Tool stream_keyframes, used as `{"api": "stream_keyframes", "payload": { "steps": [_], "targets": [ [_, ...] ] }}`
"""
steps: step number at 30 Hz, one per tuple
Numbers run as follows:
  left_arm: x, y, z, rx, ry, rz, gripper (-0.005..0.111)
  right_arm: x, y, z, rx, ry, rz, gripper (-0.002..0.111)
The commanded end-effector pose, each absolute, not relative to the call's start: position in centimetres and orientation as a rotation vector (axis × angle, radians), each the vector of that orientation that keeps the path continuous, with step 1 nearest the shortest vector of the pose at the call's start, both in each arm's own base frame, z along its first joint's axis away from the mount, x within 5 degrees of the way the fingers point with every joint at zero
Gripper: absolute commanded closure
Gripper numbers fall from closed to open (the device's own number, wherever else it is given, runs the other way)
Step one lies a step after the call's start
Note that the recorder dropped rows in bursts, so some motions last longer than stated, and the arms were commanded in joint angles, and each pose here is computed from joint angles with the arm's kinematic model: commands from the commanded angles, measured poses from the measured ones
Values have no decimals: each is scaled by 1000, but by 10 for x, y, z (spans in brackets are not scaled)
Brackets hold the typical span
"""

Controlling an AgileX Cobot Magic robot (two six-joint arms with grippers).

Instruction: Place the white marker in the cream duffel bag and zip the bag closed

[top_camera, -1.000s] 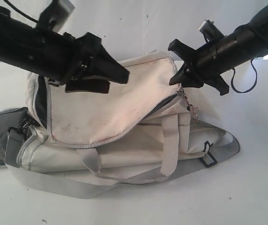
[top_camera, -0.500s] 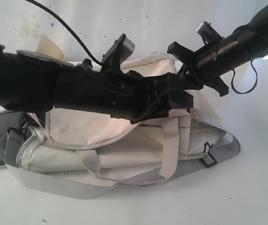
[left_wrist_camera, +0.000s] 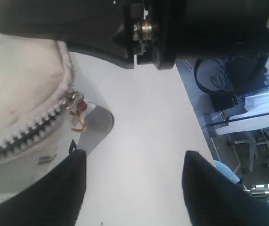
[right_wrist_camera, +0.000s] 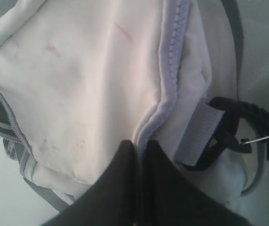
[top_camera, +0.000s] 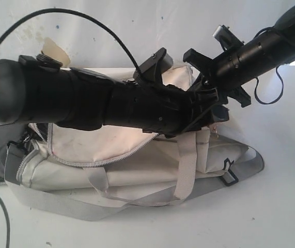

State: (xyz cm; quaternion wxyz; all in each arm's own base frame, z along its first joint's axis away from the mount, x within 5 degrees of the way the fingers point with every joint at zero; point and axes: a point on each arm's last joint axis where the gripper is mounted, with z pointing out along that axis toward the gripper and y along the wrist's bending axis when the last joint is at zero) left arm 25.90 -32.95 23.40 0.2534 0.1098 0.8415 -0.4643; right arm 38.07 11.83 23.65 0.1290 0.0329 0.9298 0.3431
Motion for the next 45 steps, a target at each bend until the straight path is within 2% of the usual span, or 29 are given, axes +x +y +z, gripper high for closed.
{"api": "stream_keyframes", "payload": {
  "steps": [1,9,13,18,21,25,27,31,37,41,45],
  "targets": [
    [262,-341,229,320,2292,-1315,44,375,119,242,34,2710,1021,108],
    [274,-345,202,331,2319,-1175,44,375,119,242,-35,2702,1012,108],
    [280,-344,206,335,2286,-1110,44,374,119,242,-124,2692,1002,108],
    [280,-353,222,386,2232,-1202,44,372,120,242,-202,2682,995,108],
    [286,-350,216,375,2237,-1140,44,372,120,242,-203,2683,996,108],
    [271,-358,221,481,2238,-1371,44,373,120,242,-220,2674,987,108],
    [269,-359,222,520,2222,-1392,44,374,119,242,-219,2666,980,108],
    [280,-353,218,413,2242,-1257,44,373,119,242,-223,2671,984,108],
    [278,-354,217,334,2290,-1320,44,373,120,242,-230,2671,985,108],
    [278,-352,214,329,2336,-1288,44,373,120,242,-230,2671,985,108],
    [286,-347,211,262,2326,-1162,44,373,120,242,-230,2671,985,108]
  ]
}}
